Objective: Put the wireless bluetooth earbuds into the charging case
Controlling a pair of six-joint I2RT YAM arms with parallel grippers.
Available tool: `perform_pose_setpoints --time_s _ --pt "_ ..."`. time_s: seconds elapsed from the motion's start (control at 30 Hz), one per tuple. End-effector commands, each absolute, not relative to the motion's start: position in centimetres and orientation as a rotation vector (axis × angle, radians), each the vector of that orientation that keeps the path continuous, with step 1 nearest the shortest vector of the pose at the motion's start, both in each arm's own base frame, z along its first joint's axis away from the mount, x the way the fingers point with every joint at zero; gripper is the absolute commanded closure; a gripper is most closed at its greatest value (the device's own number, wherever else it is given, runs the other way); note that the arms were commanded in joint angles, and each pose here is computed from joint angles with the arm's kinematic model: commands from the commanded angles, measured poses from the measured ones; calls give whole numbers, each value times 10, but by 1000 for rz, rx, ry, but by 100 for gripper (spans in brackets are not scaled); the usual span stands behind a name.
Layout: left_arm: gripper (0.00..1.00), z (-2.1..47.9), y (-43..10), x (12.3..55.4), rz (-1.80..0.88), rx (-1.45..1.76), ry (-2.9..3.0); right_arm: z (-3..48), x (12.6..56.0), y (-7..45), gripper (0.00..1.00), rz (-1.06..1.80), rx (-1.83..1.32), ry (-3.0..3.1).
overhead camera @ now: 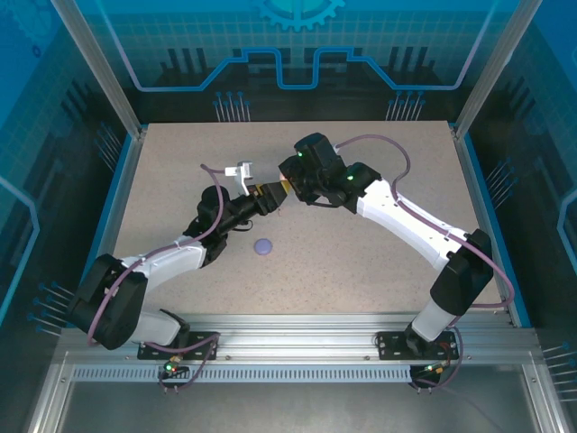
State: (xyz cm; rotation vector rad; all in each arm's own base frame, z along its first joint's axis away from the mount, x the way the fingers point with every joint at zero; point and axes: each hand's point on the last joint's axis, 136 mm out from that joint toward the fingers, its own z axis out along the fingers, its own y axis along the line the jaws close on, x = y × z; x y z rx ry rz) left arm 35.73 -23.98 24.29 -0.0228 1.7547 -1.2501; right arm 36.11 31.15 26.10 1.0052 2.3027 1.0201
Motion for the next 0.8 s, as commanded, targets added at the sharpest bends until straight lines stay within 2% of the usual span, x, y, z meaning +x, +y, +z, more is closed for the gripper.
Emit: perform_pose_setpoints --time_s 0.0,0.23,0.6,0.77 --pt "33 255 -242 362 -1259 -27 1701 278 356 313 62 1066 994 2255" --pt "33 259 -243 366 -1266 -29 1682 280 356 316 63 1076 983 2253" --pt "42 266 -246 370 -1274 -25 1660 276 356 318 63 1073 982 2261" --pt "51 268 -246 370 -1276 -23 1651 273 355 319 63 1071 980 2268"
